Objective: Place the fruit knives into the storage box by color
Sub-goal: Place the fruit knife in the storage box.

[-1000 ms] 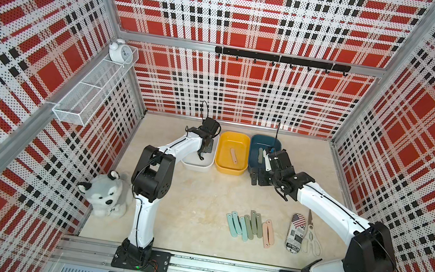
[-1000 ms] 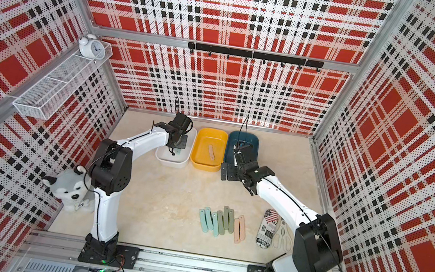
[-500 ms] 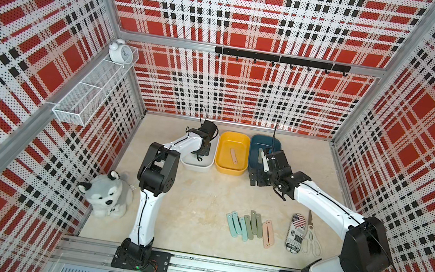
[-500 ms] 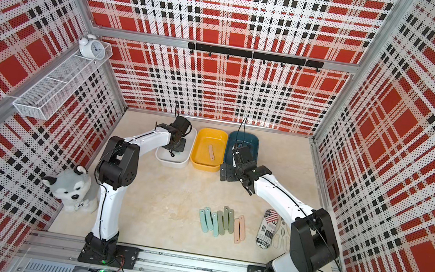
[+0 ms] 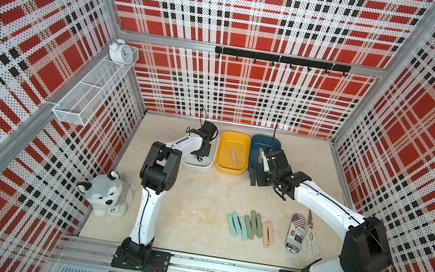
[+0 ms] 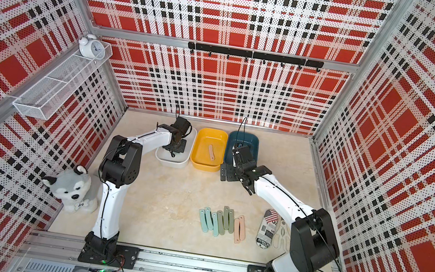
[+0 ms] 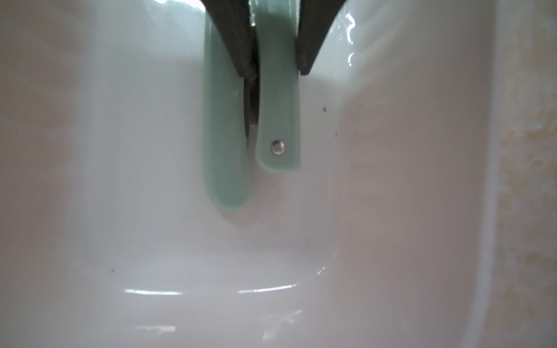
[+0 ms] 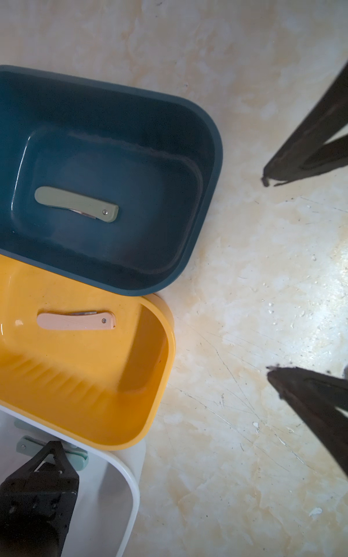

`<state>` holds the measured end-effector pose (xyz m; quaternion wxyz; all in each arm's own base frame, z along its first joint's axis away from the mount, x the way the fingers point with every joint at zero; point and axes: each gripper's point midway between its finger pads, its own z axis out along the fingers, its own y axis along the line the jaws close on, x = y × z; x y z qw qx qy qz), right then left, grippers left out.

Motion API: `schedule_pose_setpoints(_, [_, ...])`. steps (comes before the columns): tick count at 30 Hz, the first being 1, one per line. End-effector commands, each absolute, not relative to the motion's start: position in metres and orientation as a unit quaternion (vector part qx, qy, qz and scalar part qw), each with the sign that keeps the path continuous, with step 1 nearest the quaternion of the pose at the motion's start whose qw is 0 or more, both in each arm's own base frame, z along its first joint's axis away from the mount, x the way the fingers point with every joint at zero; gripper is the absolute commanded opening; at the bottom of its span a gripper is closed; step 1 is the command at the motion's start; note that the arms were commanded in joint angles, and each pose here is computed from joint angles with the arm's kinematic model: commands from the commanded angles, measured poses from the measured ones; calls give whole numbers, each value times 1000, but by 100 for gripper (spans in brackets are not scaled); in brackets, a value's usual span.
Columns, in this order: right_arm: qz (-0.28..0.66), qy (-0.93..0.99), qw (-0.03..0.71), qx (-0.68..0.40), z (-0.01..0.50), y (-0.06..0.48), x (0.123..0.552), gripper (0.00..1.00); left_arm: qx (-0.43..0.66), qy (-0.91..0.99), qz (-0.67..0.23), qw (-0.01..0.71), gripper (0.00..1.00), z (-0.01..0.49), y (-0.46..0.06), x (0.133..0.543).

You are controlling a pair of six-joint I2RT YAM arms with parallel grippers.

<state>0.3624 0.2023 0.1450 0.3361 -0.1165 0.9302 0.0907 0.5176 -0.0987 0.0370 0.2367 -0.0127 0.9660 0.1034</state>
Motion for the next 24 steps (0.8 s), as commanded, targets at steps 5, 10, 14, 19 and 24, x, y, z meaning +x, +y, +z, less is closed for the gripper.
schedule_pose_setpoints(5, [104,919,362,-120,174,202,361,100,-12,964,90,250,36,53,-97,525])
schedule_pose_setpoints(10, [100,924,346,-130,167,198,349,100,-18,957,75,281,56,87,-105,525])
schedule_pose_setpoints(14, [96,929,330,-138,160,193,333,100,-20,950,60,306,68,120,-116,515])
schedule_pose_setpoints(19, [94,933,315,-146,152,191,307,98,1,945,40,325,86,143,-142,470])
schedule_pose_setpoints(24, [106,936,294,-159,138,197,273,90,15,946,0,323,98,145,-166,413])
